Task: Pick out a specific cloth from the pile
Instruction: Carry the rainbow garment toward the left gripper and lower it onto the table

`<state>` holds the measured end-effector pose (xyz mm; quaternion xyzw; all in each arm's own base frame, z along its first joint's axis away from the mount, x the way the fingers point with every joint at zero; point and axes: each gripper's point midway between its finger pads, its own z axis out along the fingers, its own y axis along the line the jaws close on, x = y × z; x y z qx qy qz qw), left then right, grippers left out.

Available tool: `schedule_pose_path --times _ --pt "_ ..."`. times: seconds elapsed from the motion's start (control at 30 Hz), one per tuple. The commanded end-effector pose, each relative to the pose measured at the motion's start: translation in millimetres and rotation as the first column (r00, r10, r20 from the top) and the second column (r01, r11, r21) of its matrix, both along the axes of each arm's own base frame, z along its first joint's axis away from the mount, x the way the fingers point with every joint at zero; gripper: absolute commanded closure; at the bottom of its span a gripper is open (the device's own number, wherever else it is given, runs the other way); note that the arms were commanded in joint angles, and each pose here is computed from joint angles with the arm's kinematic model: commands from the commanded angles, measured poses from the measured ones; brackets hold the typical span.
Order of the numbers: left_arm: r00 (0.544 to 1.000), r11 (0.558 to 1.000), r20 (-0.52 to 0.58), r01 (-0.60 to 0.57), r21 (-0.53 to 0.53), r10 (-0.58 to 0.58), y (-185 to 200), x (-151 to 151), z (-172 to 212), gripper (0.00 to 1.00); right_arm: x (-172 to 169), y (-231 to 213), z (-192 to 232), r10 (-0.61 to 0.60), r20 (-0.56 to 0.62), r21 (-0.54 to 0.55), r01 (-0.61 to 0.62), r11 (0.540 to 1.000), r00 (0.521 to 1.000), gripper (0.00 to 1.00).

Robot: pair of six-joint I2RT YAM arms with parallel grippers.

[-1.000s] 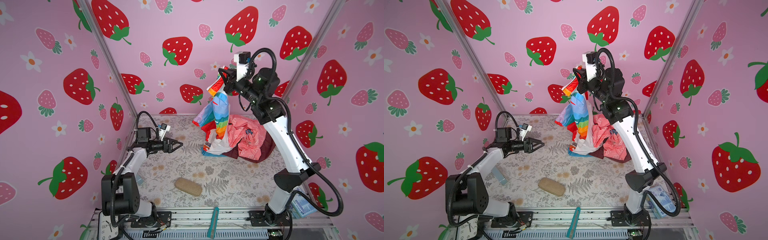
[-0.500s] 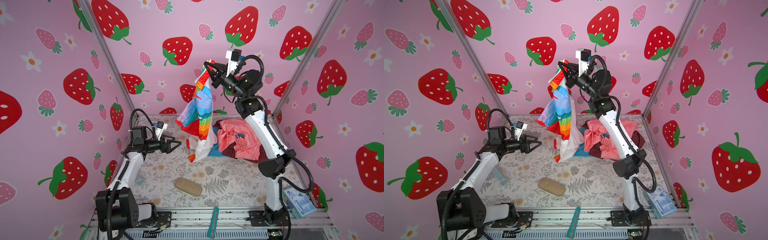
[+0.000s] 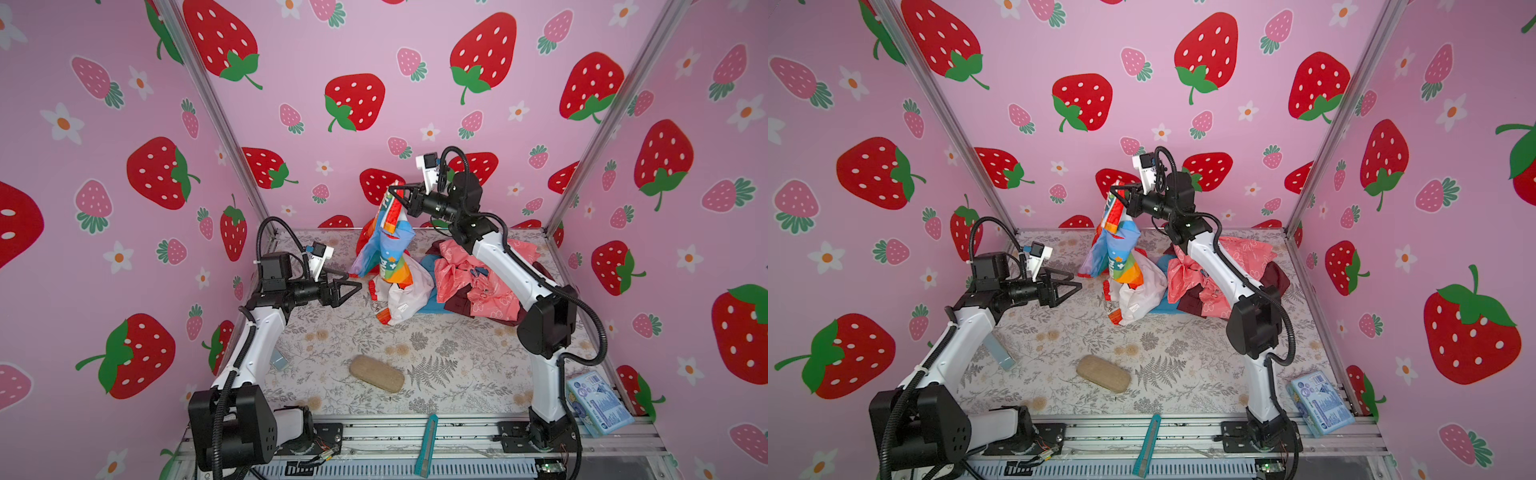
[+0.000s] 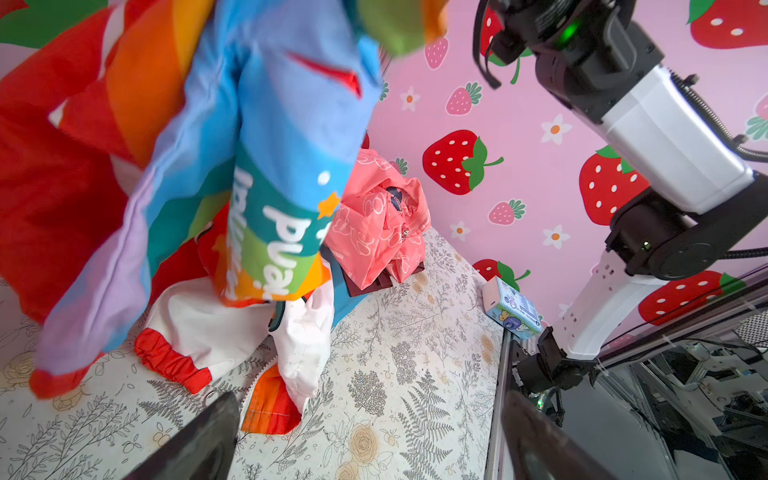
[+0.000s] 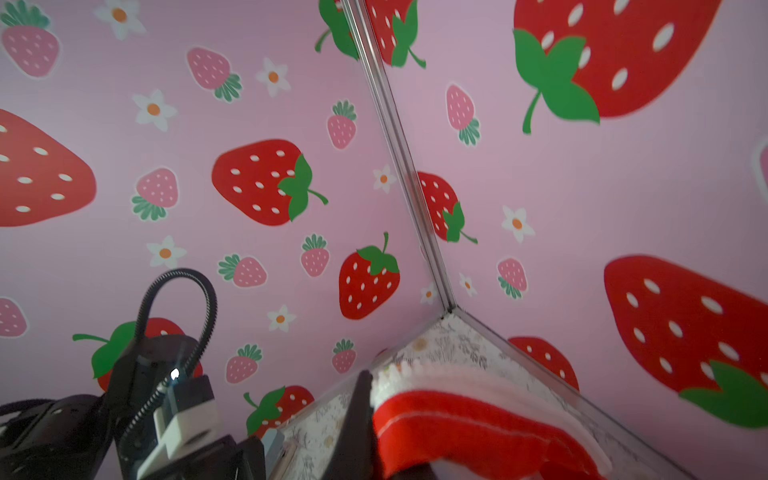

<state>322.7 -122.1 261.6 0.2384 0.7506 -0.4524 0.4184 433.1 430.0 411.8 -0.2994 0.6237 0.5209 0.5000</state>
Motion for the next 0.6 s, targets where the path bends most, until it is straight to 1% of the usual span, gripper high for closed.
schedule_pose_path --times 0.0,0.17,0.23,0.3,0.43,0.53,0.57 --pt "1.000 1.000 0.010 0.018 -0.015 -0.018 0 0 2 0.01 -11 -9 -29 -0.017 -0.038 -0.121 0.012 0.993 0.999 1.00" --pt "1.000 0.999 0.007 0.023 -0.022 -0.023 -1 1 3 0.01 1 -17 -117 -0.115 -0.165 -0.289 0.064 0.955 0.980 1.00" --pt "1.000 0.999 0.007 0.023 -0.022 -0.023 0 2 2 0.01 4 -23 -153 -0.164 -0.211 -0.358 0.080 0.930 0.964 1.00" --pt "1.000 1.000 0.002 0.022 -0.023 -0.022 0 3 1 0.01 8 -32 -186 -0.231 -0.240 -0.435 0.108 0.894 0.943 1.00" --pt "1.000 0.999 -0.005 0.023 -0.024 -0.023 0 4 -1 0.01 10 -54 -245 -0.351 -0.266 -0.587 0.138 0.798 0.898 1.00" --pt "1.000 0.999 -0.010 0.022 -0.025 -0.022 0 5 -2 0.01 5 -65 -275 -0.388 -0.280 -0.642 0.129 0.755 0.878 1.00" --pt "1.000 0.999 -0.013 0.022 -0.026 -0.023 0 5 -3 0.01 3 -66 -283 -0.392 -0.286 -0.651 0.123 0.749 0.874 1.00"
